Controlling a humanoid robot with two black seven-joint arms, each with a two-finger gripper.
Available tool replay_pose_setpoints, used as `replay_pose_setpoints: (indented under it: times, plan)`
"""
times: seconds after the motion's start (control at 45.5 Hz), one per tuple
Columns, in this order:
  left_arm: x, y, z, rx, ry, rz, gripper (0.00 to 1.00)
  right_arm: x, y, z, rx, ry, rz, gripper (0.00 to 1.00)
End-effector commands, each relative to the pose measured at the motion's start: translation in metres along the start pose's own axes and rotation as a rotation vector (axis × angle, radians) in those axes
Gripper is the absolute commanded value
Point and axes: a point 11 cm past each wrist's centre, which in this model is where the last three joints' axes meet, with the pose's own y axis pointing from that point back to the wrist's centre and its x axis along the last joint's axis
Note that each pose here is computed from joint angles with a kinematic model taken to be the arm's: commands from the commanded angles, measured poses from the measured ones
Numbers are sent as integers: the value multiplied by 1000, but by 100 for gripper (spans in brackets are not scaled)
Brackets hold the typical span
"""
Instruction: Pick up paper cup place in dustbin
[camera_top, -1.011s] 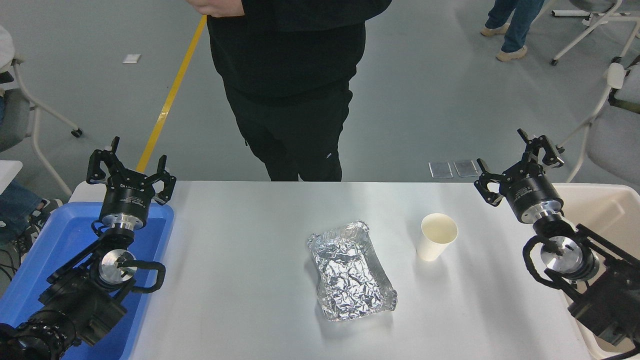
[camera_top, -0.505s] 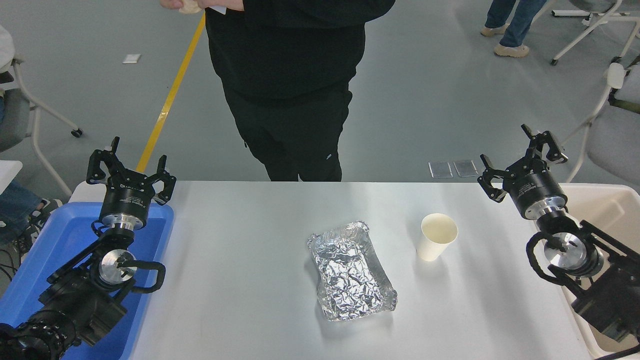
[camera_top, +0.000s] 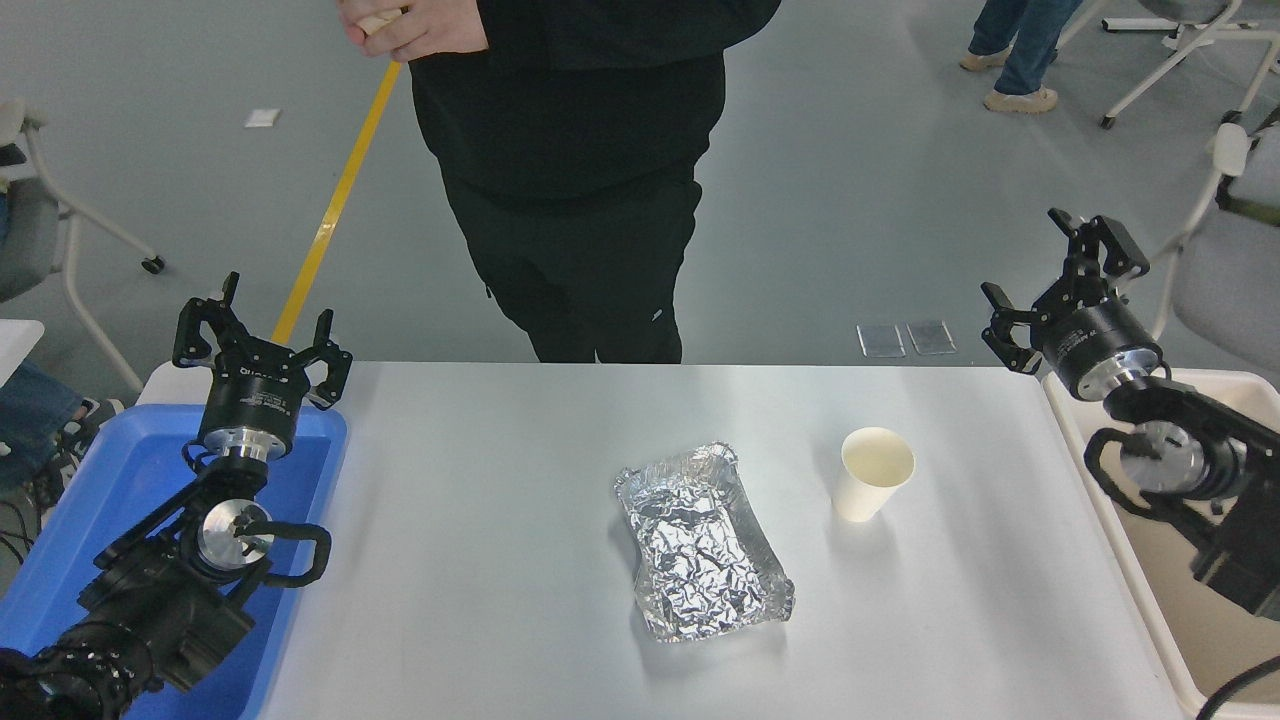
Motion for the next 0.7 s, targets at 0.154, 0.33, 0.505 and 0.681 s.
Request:
replay_pose_setpoints:
  times: [0.154,0.33,0.505,0.681]
  plan:
    - [0,0,1,-1,-1,-2,99,34,8,-8,-389,414,27,100]
    - [0,0,1,-1,-1,-2,99,41,12,-24,-611,530,76,100]
    - [0,0,0,0,1,-1,99,32,9,-37,-678,683,30,100]
    - [0,0,1,-1,0,0,99,9,4,-46,-743,922,-93,100]
